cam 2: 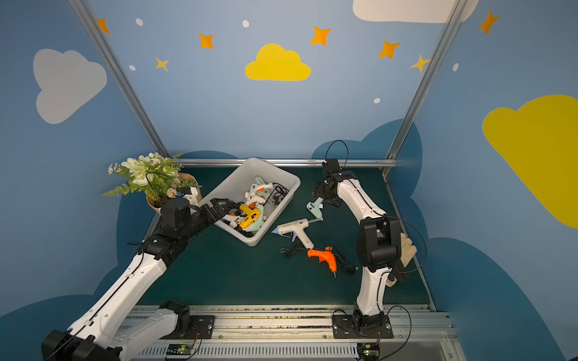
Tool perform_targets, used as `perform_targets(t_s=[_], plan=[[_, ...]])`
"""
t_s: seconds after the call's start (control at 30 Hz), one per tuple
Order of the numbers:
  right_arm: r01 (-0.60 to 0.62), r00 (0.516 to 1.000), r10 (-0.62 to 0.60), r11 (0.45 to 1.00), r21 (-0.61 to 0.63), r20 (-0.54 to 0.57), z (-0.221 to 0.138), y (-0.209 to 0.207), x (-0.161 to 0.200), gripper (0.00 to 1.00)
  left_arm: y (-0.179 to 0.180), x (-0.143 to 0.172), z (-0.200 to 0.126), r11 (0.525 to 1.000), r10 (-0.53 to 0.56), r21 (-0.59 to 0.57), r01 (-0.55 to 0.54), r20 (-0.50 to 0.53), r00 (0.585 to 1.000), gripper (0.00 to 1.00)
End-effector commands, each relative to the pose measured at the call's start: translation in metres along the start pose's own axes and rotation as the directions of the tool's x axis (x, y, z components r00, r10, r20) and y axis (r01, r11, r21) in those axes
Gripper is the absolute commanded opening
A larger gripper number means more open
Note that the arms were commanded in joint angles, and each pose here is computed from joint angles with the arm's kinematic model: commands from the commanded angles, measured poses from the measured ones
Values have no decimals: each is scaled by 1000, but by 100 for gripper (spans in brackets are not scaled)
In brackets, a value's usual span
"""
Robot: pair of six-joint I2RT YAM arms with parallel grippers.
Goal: Put the hot melt glue gun into the storage box
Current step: Pick up the hot melt adhesive gun from the center of the board.
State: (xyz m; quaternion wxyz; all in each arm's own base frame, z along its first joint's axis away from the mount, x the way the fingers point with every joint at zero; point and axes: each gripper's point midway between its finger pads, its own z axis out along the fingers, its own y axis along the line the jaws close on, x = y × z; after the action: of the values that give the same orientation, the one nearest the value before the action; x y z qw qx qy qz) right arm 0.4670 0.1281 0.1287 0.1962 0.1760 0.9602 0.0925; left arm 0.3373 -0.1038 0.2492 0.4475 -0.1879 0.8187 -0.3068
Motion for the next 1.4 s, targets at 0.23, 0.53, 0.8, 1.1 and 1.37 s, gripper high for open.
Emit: perform_targets(t_s=[0.23, 0.53, 0.8, 1.1, 1.37], plan=[[-75, 979, 74, 997, -1, -189, 54, -4, -2, 73, 3, 2, 7, 1000, 17, 0, -17, -6, 1000, 100], [-79, 981, 72, 996, -34, -179, 73, 3, -10, 73, 5, 5, 8, 1000, 17, -1, -17, -13, 1000, 100], [-103, 978, 97, 994, -24, -185, 92, 1, -17, 68, 4, 6, 8, 1000, 22, 6, -22, -17, 1000, 100], [-134, 971, 125, 991, -29, -201, 110, -4, -24, 54, 4, 6, 7, 999, 37, 3, -37, -17, 999, 100], [-141, 971, 130, 989, -45, -200, 101, -5, -29, 22, 4, 5, 7, 997, 79, -2, -79, -26, 997, 100]])
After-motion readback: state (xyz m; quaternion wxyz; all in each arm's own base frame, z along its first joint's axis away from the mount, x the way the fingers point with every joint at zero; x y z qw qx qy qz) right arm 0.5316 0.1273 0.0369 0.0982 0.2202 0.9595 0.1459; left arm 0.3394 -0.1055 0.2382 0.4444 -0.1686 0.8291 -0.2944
